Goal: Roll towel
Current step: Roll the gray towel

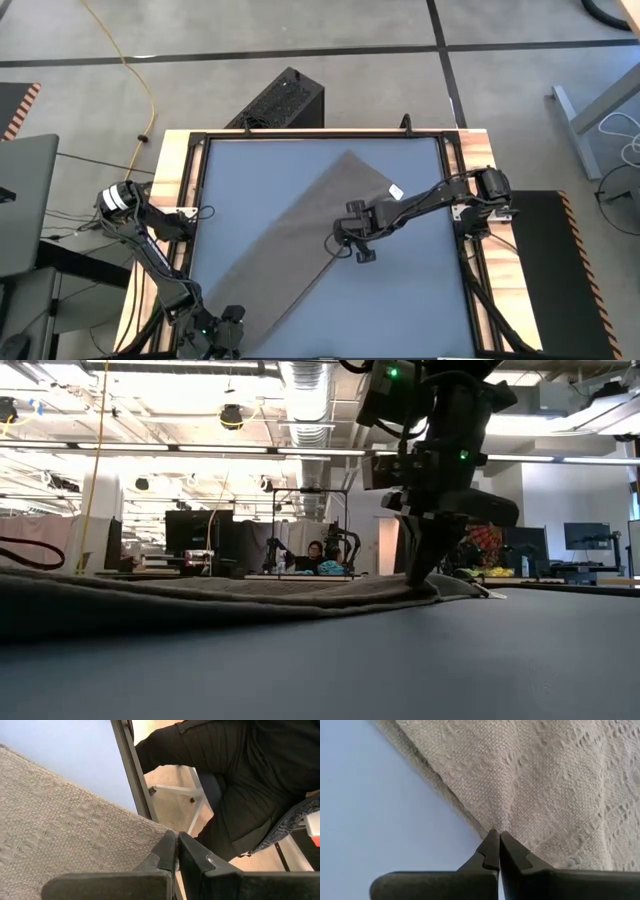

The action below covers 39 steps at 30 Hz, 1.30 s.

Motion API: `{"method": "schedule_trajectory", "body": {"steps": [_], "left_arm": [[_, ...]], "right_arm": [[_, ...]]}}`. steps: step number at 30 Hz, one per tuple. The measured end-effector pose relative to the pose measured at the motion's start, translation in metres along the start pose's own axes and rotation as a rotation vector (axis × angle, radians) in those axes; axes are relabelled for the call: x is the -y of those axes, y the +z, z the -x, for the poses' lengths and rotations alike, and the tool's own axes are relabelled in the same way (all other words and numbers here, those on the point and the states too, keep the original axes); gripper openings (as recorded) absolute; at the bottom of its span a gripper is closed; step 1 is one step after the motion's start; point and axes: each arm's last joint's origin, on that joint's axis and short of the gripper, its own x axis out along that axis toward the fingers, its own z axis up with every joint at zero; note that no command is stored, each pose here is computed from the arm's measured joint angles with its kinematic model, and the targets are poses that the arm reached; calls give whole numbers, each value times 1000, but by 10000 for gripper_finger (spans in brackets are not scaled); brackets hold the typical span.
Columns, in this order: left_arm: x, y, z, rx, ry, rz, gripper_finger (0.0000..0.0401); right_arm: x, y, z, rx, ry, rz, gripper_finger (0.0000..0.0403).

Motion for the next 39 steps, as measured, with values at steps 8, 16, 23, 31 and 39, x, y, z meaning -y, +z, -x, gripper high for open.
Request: {"method": "schedule_trajectory", "body": {"steps": [8, 16, 23, 31, 39], "left_arm": [[0, 0, 0, -5, -6, 8, 0], [1, -1, 0, -14, -13, 24, 0], [0, 0, 0, -14, -13, 33, 0], [2, -2, 0, -18, -17, 65, 0], [3, -3, 1, -20, -19, 96, 0]], "right_arm": [[-1, 0, 0, 5, 28, -52, 44], [1, -2, 2, -39, 30, -127, 102], [13, 4, 9, -35, 73, -116, 152], [64, 2, 1, 23, 73, -210, 160], [130, -3, -5, 191, -35, -381, 140]]}}
